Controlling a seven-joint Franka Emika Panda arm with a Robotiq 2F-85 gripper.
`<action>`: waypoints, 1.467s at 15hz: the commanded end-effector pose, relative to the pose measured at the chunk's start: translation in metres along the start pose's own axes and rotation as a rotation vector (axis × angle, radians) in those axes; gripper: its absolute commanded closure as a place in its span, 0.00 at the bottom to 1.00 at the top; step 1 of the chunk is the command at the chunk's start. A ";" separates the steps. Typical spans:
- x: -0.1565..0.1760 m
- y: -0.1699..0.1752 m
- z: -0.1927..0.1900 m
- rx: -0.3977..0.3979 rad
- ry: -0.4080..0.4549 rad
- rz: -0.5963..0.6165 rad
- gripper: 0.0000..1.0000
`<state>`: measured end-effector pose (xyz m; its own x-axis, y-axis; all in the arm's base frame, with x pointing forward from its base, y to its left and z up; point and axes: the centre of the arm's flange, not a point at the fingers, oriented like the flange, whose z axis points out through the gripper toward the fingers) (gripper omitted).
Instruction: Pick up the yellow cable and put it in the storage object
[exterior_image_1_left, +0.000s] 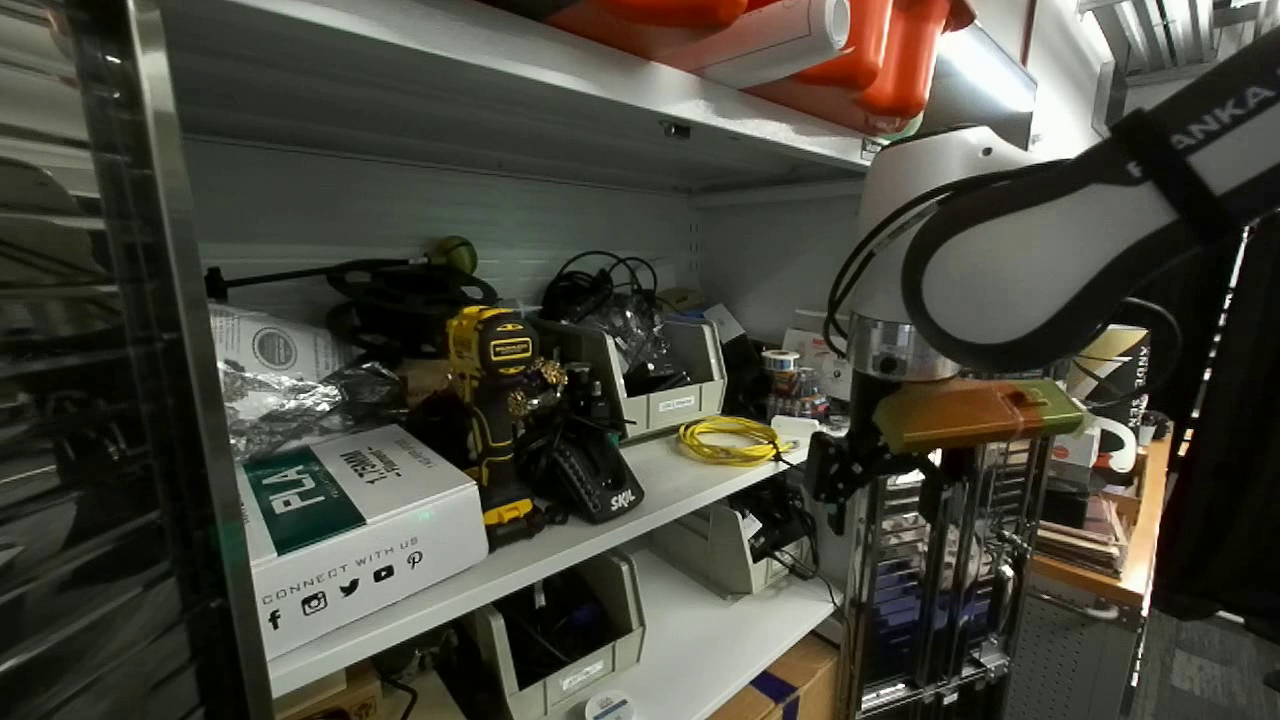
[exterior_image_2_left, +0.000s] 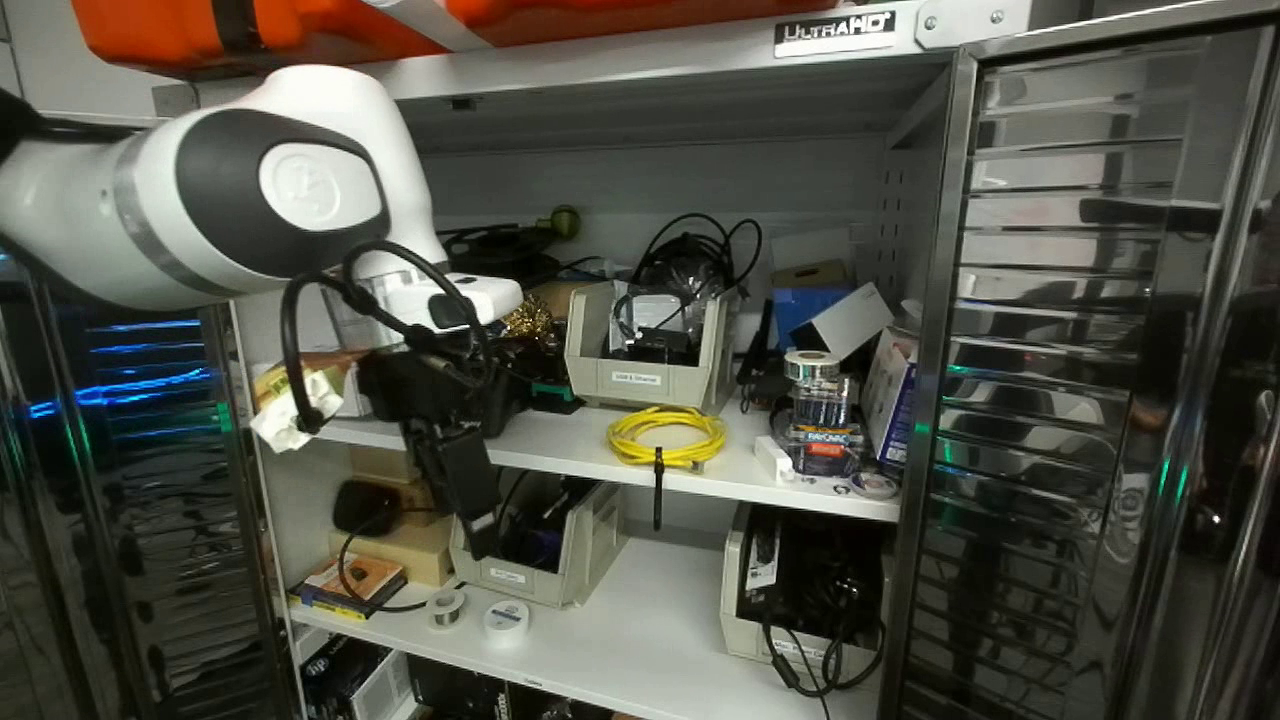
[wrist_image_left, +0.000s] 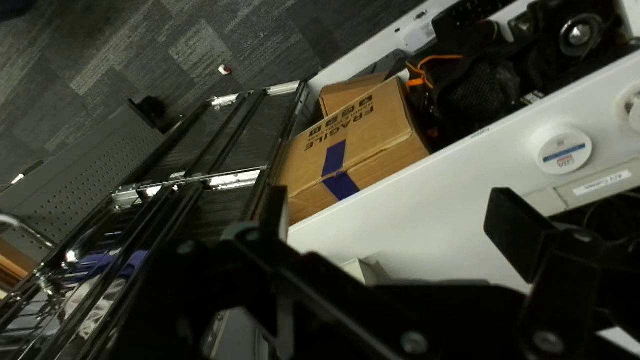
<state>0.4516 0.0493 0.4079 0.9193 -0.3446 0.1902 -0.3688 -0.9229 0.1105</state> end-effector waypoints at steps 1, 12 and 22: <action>0.052 -0.009 0.003 0.049 0.067 0.133 0.00; 0.173 -0.013 0.023 0.144 0.248 0.501 0.00; 0.221 -0.042 0.043 0.133 0.274 0.567 0.26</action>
<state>0.6578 -0.0006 0.3929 0.5356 -0.7407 0.4055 -0.7426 -0.6418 -0.1914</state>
